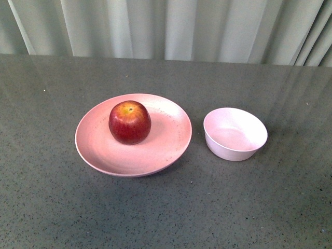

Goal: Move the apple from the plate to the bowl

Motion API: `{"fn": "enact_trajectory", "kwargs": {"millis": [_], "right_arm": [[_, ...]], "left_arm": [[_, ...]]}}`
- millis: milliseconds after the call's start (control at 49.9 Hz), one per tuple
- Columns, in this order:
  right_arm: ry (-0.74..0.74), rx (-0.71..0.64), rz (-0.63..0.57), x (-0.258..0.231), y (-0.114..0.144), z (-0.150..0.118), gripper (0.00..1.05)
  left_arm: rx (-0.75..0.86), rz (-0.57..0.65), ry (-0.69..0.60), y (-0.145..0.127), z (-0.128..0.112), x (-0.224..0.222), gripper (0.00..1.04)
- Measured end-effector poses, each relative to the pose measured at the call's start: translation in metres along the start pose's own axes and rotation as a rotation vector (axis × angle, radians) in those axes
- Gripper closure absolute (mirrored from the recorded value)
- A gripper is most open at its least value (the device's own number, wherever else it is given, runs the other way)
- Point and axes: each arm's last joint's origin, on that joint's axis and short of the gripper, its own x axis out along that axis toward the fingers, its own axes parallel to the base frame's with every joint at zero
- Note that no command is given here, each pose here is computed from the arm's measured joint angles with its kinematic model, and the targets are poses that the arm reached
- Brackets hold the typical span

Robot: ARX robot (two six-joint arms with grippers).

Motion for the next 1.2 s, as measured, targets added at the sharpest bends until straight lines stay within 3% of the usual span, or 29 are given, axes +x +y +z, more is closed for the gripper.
{"fn": "enact_trajectory", "kwargs": {"millis": [100, 281, 1203], "right_arm": [[-0.03, -0.016, -0.009, -0.027, -0.002, 0.002, 0.71], [-0.027, -0.027, -0.008, -0.056, -0.002, -0.011, 1.03], [-0.036, -0.032, -0.008, -0.135, -0.001, -0.009, 1.03]], "left_arm": [[0.0, 0.0, 0.0, 0.0, 0.0, 0.0, 0.09], [0.0, 0.0, 0.0, 0.0, 0.0, 0.0, 0.09], [0.0, 0.0, 0.0, 0.0, 0.0, 0.0, 0.09]]}}
